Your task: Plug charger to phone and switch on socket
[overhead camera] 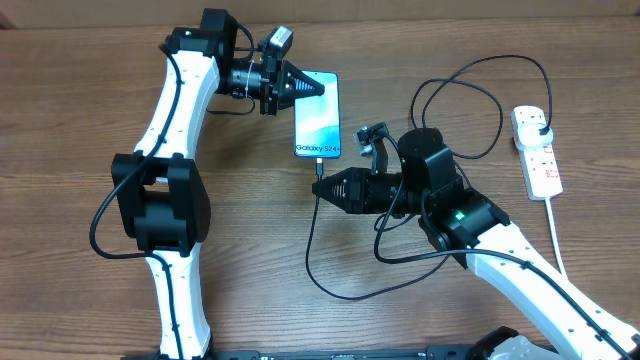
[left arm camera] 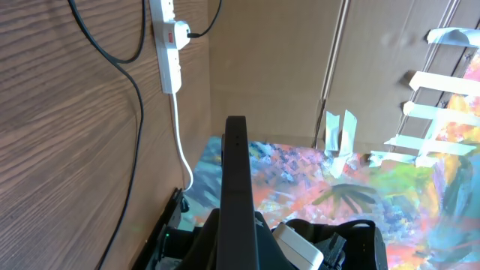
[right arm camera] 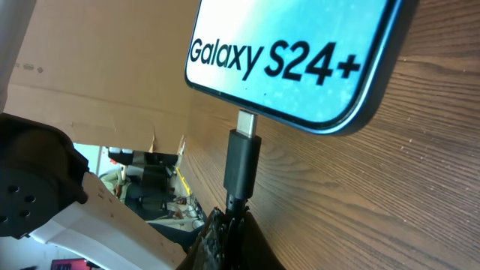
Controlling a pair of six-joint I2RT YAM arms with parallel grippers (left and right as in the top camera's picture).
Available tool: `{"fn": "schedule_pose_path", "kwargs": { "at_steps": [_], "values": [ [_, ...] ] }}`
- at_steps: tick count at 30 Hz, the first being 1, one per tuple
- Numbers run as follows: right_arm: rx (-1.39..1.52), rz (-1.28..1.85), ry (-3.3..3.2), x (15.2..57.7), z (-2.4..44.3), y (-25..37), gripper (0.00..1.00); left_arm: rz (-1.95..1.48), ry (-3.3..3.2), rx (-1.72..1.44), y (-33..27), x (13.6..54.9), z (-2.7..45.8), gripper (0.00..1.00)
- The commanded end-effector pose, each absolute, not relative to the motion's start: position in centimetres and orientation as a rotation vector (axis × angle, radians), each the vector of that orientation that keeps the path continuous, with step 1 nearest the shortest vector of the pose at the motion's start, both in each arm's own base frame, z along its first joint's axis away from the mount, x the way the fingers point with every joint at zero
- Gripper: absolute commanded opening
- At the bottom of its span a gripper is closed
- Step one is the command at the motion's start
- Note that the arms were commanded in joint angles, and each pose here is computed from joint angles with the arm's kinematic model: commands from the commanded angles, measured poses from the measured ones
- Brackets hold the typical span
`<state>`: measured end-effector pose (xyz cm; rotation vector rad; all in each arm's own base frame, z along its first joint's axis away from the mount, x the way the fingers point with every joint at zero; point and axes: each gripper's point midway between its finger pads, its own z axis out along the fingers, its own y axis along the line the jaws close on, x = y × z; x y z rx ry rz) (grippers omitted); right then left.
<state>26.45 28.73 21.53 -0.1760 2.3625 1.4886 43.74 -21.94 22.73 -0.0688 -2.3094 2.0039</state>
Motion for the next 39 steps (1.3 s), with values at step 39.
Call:
{"fn": "schedule_pose_path", "kwargs": {
  "at_steps": [39],
  "values": [
    [-0.172,1.476,2.332,26.98,21.83,28.64,0.04,2.096,-2.257,-0.158,-22.68,42.67,26.35,0.04]
  ]
}}
